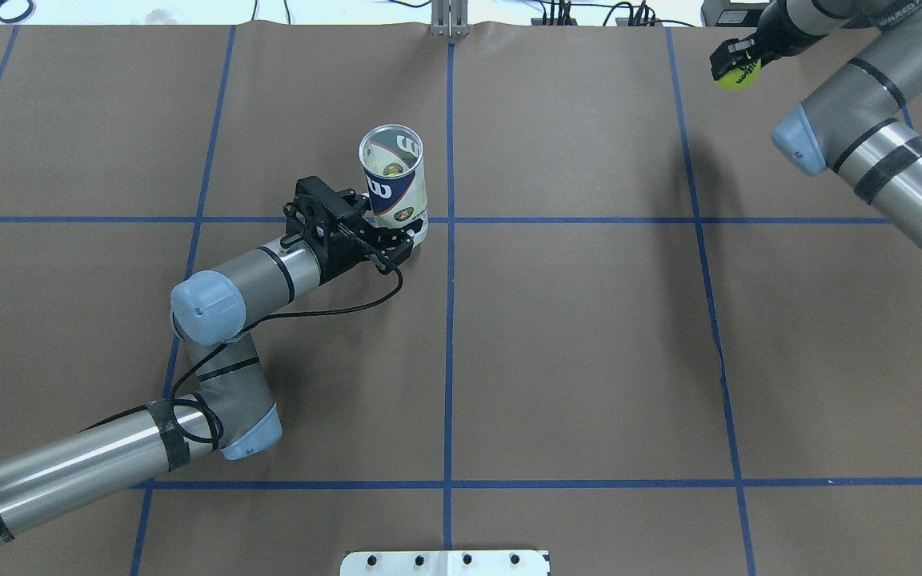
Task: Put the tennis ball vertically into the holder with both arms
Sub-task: 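Grasp the second yellow tennis ball with the right gripper and lift it, then carry the ball with the right gripper over the can's open top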
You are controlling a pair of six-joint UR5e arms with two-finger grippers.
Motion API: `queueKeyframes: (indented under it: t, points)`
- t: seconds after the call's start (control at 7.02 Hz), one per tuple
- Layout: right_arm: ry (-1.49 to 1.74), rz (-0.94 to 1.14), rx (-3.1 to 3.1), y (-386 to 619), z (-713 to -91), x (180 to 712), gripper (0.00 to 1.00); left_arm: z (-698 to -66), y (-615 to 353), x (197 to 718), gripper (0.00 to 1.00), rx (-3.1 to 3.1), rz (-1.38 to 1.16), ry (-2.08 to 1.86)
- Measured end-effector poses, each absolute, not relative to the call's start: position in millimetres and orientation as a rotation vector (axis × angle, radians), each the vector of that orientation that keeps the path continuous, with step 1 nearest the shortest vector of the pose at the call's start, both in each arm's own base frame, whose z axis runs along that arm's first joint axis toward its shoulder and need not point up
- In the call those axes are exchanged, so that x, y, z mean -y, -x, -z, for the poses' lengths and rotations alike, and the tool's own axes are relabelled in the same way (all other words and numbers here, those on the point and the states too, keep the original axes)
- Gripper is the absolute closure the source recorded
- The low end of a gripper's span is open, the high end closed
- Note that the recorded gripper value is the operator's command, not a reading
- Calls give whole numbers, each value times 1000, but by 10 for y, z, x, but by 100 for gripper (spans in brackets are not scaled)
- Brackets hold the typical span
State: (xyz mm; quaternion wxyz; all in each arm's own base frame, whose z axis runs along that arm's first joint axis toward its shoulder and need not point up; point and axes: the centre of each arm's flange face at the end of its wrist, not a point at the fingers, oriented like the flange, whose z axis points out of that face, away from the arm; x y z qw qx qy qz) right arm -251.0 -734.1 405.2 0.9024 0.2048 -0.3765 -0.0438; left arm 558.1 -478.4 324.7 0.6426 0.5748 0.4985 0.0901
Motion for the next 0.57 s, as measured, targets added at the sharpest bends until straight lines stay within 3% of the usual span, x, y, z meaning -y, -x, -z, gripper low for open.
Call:
queueKeyframes:
  t: [0.28, 0.57]
  points:
    - [-347, -39, 930, 2544, -2657, 7072, 100, -3243, -5595, 4768, 28, -1139, -207, -1308]
    - [-226, -168, 1092, 3175, -1149, 6396, 100, -3223, -5635, 4728, 28, -1146, -211, -1305]
